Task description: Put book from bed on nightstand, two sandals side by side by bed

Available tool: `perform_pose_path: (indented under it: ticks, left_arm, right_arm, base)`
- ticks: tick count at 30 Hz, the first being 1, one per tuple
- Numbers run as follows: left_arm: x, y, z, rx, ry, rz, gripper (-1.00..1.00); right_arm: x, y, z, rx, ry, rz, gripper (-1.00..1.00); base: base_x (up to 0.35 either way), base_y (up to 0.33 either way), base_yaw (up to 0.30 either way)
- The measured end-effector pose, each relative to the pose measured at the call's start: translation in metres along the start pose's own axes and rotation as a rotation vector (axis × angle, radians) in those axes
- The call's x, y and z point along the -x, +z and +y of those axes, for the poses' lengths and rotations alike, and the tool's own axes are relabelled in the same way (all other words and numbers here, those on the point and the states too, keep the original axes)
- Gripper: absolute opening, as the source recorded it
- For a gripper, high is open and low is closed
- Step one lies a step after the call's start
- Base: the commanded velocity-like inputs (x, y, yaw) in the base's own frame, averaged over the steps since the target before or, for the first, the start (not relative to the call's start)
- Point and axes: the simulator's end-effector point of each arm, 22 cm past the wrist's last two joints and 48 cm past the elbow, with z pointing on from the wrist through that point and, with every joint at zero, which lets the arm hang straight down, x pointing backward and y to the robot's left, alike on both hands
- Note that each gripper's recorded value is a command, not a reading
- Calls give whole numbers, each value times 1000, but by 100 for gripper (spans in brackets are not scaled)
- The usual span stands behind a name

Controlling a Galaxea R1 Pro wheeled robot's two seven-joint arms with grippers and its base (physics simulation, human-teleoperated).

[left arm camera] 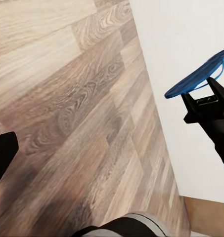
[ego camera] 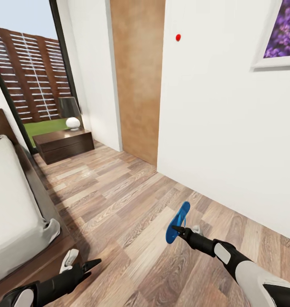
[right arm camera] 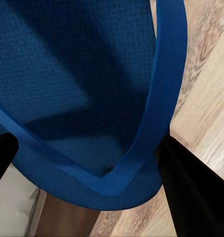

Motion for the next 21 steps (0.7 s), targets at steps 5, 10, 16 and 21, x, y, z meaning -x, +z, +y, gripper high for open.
perform_pose_path:
  ticks: [5,10,16,21]
  left_arm:
    - [1,-2,-9,-14,14,-4,100]
    - [5,-6,-16,-25,29,-14,100]
    - [9,-10,-25,-37,46,-26,100]
    - [12,-13,-33,-48,59,-37,100]
  right_arm:
    - [6,-3,10,10,-14,-11,-100]
    - [11,-7,20,20,-28,-21,-100]
    - [14,-12,30,30,-38,-30,-100]
    - [14,-16,36,35,-36,-33,-100]
  base:
    - [0,0,0]
    - [0,0,0]
    - [0,0,0]
    - [0,0,0]
